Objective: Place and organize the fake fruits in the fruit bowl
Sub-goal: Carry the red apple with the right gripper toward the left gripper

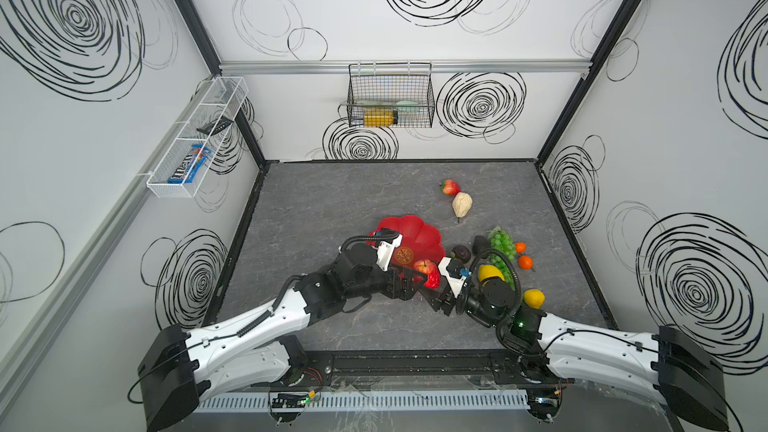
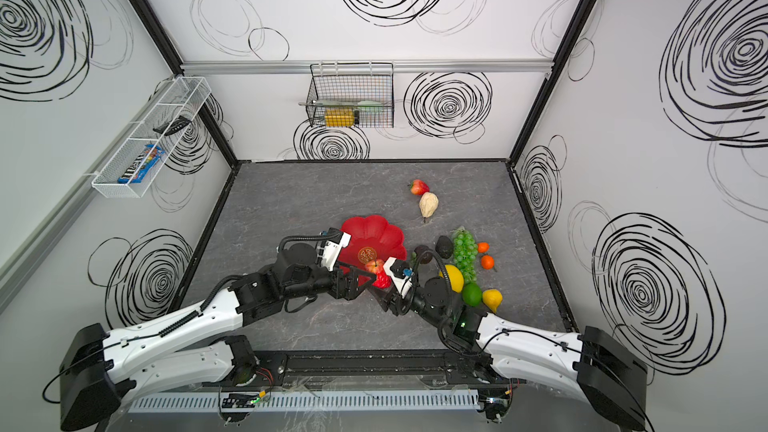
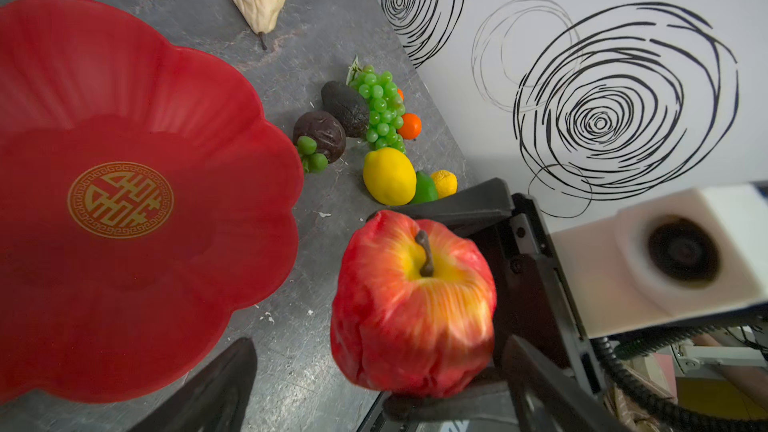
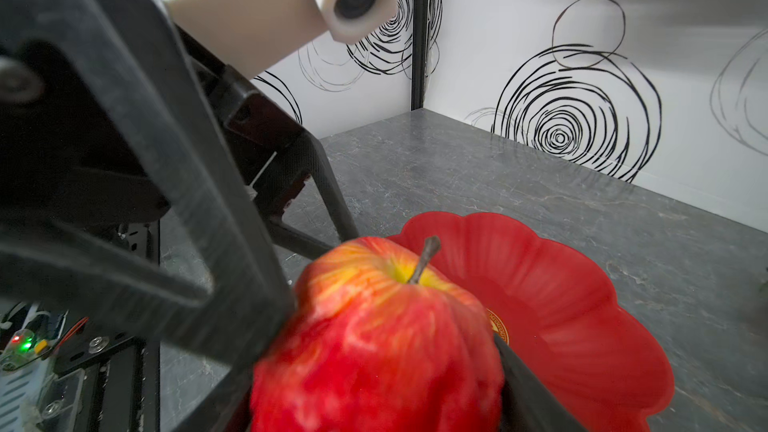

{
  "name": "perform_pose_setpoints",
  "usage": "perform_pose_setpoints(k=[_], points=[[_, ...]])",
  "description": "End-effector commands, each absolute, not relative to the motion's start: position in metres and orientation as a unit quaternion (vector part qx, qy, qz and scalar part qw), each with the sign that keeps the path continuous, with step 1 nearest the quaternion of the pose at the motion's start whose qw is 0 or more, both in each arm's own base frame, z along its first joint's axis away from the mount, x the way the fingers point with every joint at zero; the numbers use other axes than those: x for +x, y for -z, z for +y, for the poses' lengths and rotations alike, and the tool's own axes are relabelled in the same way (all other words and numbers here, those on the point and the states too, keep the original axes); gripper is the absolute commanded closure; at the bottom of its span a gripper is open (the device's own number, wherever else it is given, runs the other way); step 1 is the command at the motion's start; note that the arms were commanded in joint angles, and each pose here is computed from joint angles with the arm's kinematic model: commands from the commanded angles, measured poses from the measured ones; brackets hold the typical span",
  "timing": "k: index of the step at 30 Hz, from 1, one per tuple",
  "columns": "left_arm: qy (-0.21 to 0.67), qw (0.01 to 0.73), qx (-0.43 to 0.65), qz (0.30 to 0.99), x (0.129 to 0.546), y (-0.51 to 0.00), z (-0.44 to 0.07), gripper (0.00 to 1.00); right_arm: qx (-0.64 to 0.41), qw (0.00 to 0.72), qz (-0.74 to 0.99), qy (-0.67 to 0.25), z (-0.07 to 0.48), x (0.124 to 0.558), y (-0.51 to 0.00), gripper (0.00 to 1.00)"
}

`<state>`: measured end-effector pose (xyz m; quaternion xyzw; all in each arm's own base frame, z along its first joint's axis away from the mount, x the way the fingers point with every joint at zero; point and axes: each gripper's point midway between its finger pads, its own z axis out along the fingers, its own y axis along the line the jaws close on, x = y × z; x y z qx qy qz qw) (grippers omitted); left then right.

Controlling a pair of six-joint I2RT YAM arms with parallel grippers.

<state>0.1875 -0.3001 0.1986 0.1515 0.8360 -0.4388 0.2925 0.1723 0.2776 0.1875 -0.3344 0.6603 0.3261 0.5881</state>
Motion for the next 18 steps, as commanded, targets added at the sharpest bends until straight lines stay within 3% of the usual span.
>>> perform_pose_setpoints(k=[1,18], points=[[0.452,0.310,0.168,0.819,0.191,-0.219,-0.311,0.00,-0.331,0.621,0.635,-0.319,0.277,0.172,-0.202,0.32],[0.441,0.292,0.177,0.830,0.194,-0.204,-0.322,0.31,-0.350,0.617,0.633,-0.309,0.288,0.167,-0.196,0.32]])
